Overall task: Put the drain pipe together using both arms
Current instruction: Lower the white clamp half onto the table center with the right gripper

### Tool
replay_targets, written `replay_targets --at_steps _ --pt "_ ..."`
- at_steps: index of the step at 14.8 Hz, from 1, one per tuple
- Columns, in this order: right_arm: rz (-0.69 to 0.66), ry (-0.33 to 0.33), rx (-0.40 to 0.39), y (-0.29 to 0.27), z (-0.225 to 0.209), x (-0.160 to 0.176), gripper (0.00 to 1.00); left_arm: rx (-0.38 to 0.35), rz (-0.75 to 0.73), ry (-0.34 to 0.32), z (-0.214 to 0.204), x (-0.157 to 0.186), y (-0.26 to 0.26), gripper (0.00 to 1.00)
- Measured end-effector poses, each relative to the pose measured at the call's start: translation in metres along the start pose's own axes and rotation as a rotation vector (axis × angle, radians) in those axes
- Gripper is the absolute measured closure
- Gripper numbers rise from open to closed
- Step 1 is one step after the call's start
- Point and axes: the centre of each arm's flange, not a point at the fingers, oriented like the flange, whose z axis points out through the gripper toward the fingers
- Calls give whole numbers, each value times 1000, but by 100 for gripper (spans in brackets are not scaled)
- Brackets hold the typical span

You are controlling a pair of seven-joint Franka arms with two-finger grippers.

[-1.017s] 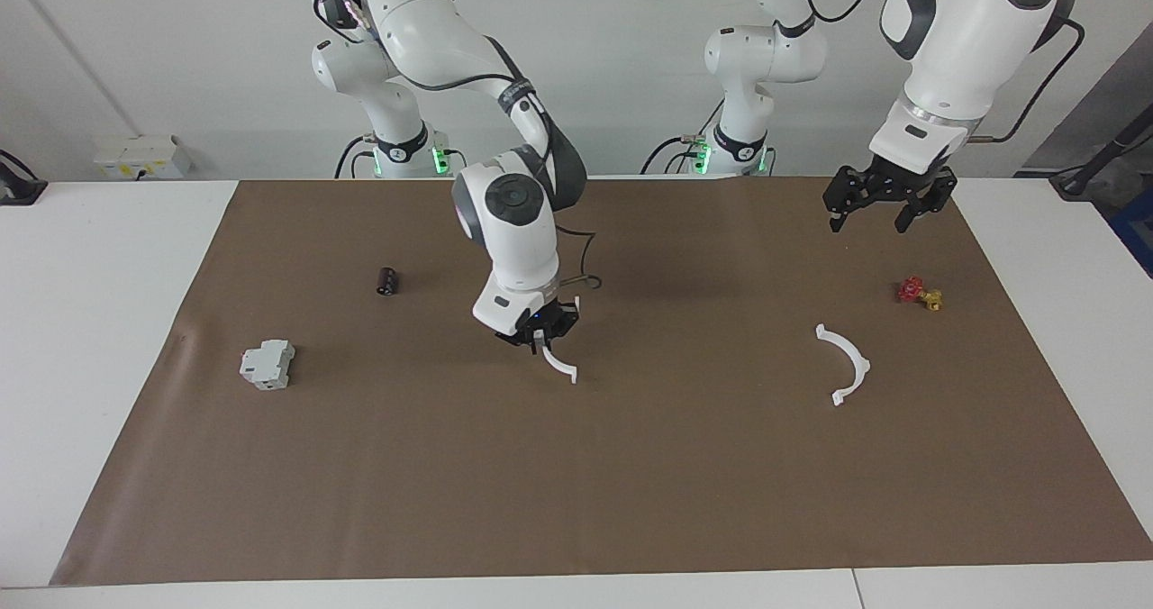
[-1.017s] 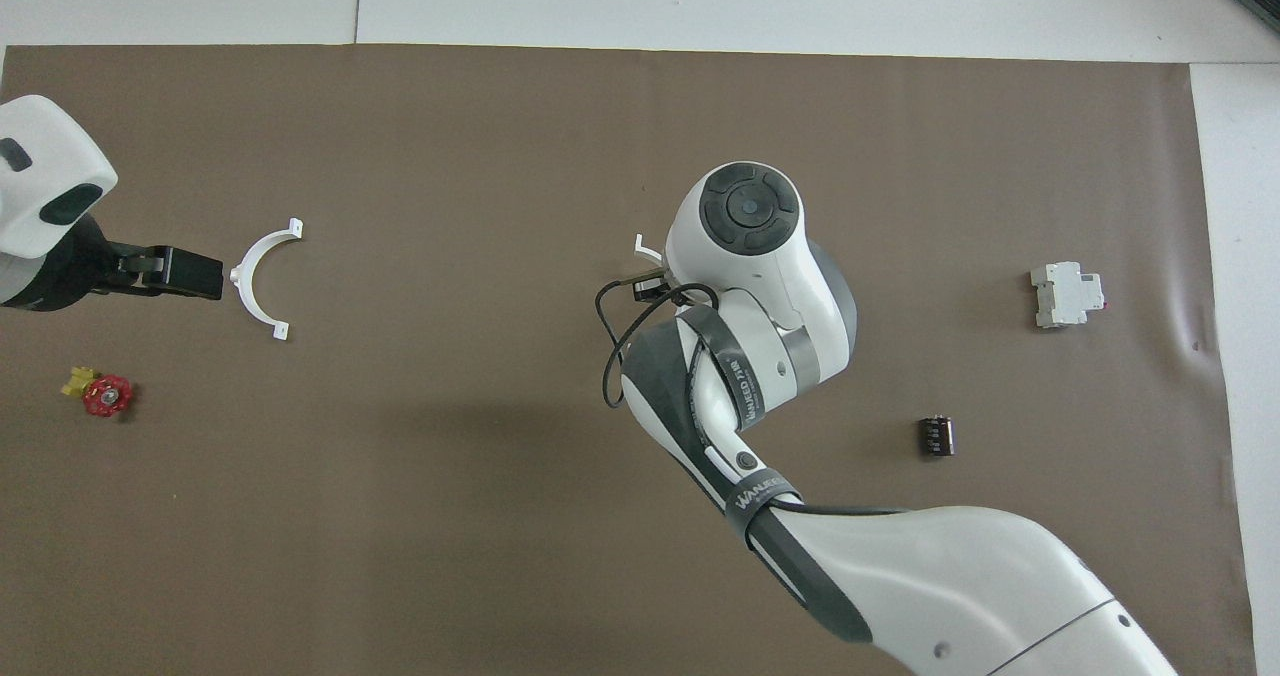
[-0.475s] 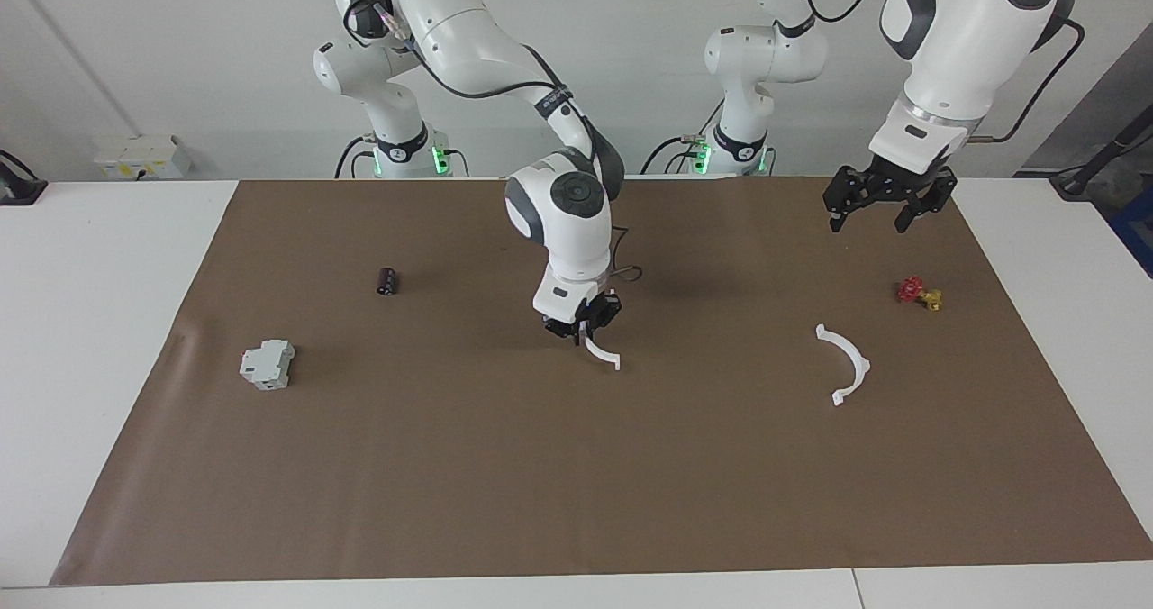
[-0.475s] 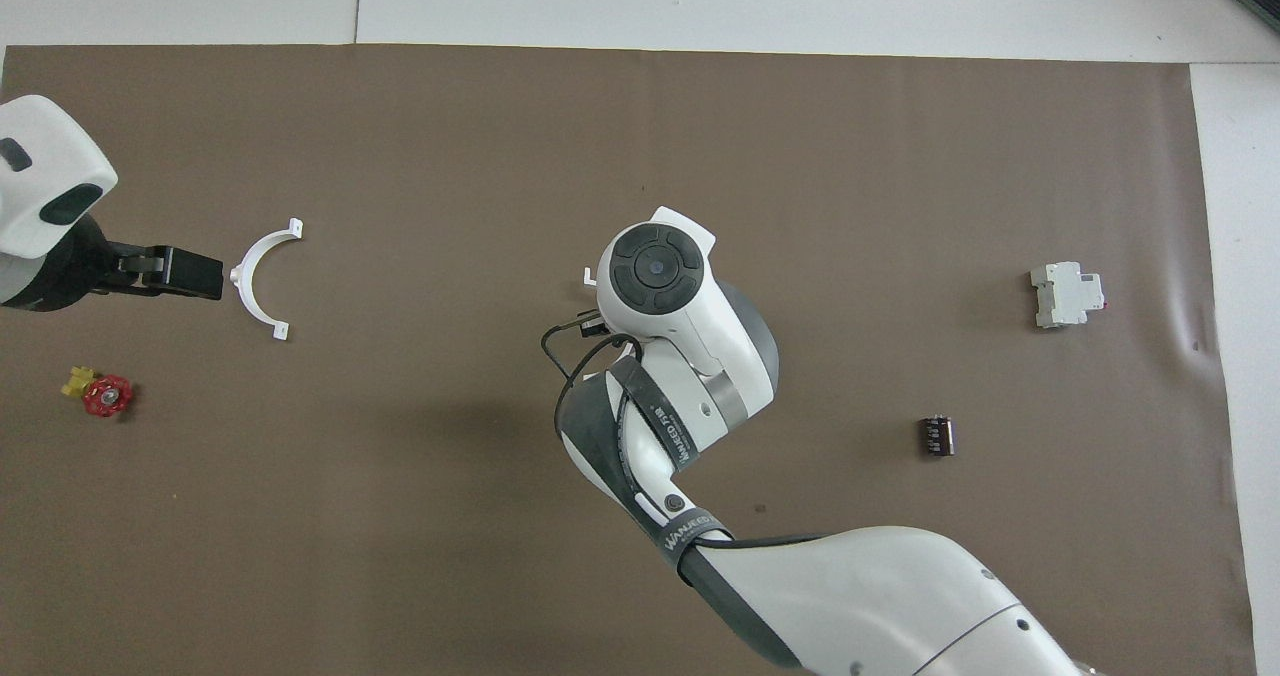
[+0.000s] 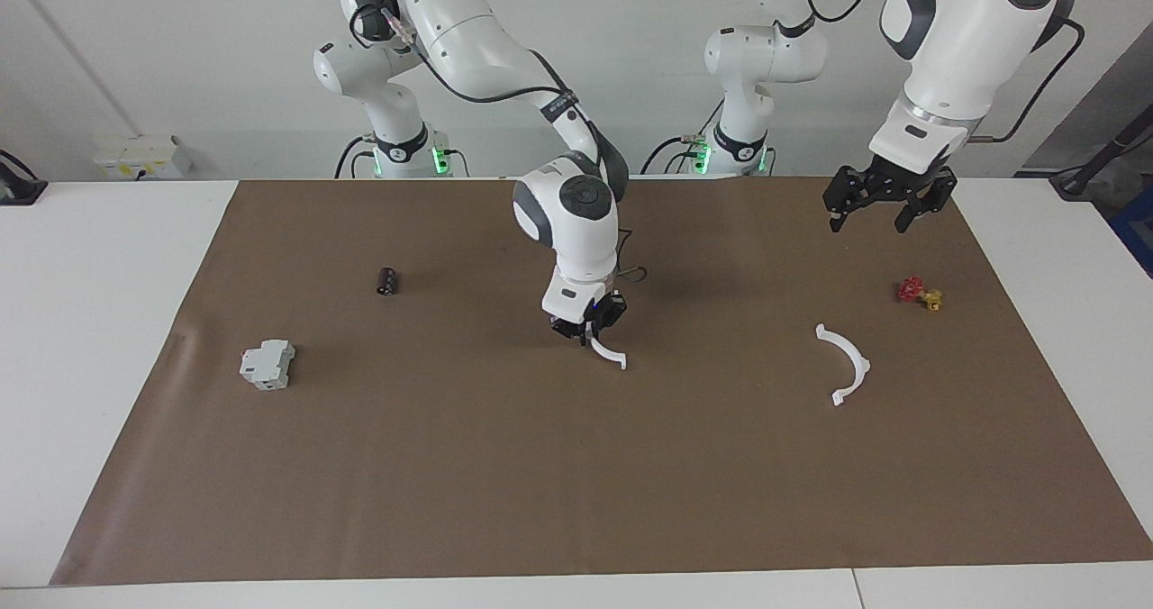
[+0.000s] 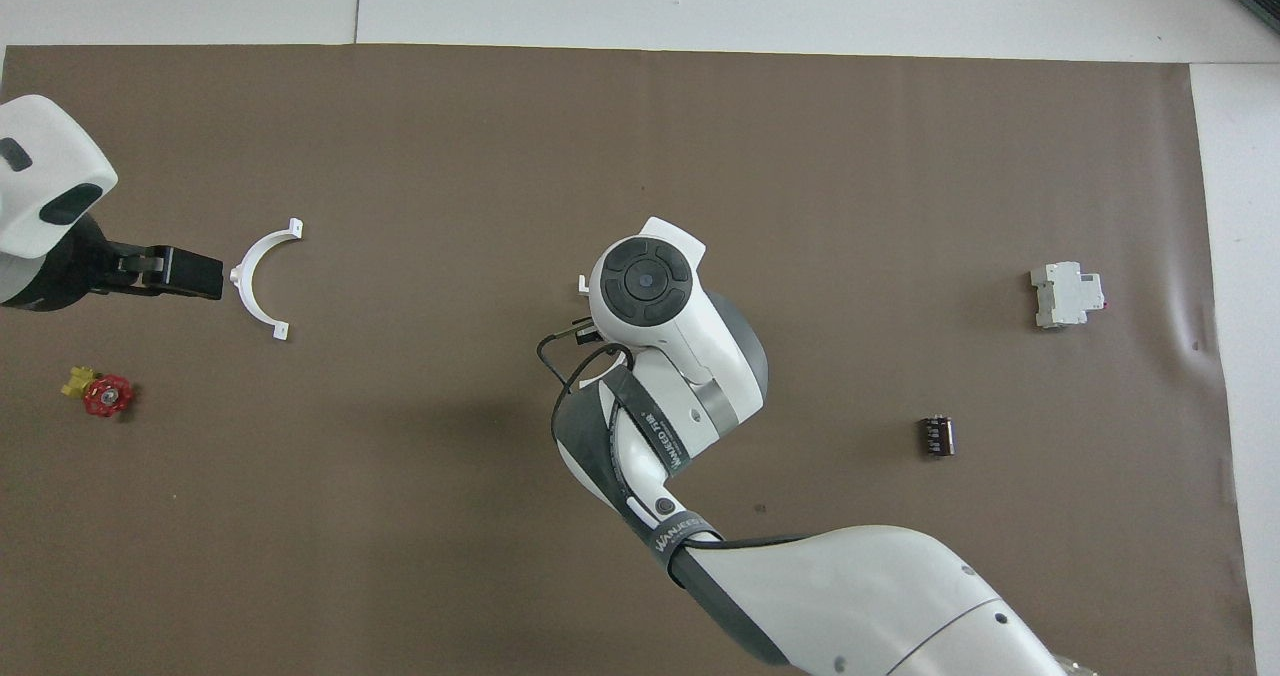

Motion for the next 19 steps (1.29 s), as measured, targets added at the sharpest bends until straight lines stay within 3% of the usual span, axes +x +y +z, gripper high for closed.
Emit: replay_targets --at_steps 18,19 --pt "-46 33 -54 9 10 -4 80 0 0 2 0 0 0 0" --pt "-47 32 -56 9 11 -4 74 0 0 1 0 0 0 0"
